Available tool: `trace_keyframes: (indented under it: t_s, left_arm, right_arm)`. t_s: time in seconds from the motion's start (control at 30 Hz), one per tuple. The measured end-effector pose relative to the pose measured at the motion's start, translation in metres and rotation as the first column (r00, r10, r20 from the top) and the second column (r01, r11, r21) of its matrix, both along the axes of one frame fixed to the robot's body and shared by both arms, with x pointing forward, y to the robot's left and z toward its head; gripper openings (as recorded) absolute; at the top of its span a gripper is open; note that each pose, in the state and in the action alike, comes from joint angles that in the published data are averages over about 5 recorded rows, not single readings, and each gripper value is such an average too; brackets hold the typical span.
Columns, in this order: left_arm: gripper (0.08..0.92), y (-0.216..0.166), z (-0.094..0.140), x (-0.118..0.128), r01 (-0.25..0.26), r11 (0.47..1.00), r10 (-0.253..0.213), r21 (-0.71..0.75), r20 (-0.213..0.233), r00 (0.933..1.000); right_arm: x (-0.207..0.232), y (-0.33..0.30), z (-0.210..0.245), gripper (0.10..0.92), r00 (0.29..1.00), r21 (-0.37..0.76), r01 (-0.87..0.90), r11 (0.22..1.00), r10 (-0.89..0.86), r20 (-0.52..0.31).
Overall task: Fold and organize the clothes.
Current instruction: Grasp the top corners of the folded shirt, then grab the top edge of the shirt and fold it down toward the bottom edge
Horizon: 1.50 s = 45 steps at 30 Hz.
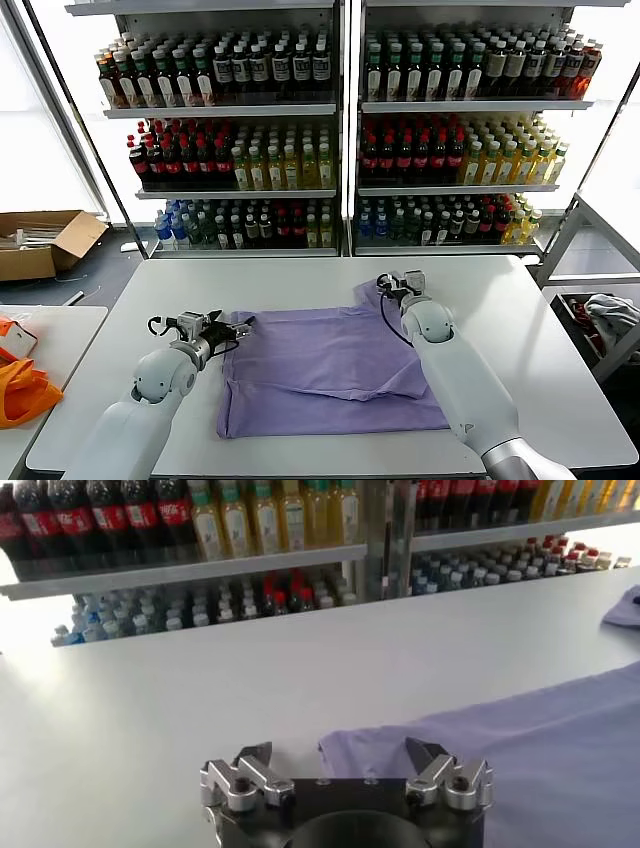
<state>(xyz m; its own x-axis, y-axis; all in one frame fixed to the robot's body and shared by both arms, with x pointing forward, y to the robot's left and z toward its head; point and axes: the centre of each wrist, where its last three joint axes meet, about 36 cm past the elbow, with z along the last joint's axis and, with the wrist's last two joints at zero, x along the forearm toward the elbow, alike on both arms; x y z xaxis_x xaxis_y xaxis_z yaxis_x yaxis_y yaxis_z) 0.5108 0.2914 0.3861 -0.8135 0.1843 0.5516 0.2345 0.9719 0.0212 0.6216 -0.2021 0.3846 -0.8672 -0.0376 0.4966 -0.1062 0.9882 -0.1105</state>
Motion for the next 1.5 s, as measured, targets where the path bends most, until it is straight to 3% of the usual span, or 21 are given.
trace_keyframes:
  t_s: [0.73,0.87,1.07,1.3,1.5]
  left_arm:
    - [0.132,-0.007,-0.005,-0.010,0.015,1.000,-0.015,-0.022,0.001,0.9999]
    - [0.085,-0.006,-0.006,-0.013,0.020,1.000,-0.020,-0.015,0.023,0.9995]
    - [0.084,-0.008,-0.004,-0.018,0.035,0.999,-0.033,-0.018,0.081,0.9961]
    - [0.084,-0.010,0.008,-0.023,0.033,0.999,-0.027,-0.033,0.168,0.9853]
    - [0.084,-0.012,0.014,-0.030,0.034,0.999,-0.024,-0.041,0.212,0.9770]
  right_arm:
    - [-0.030,-0.004,-0.015,0.119,1.000,0.007,-0.018,1.000,0.018,-0.003]
    - [-0.035,-0.003,-0.016,0.108,1.000,0.022,-0.019,1.000,0.019,0.006]
    - [-0.041,-0.002,-0.012,0.108,0.999,0.047,-0.017,0.999,0.015,0.028]
    - [-0.050,-0.005,0.006,0.108,0.997,0.074,-0.009,0.997,0.003,0.082]
    - [-0.060,-0.008,0.027,0.108,0.988,0.091,-0.013,0.996,-0.001,0.152]
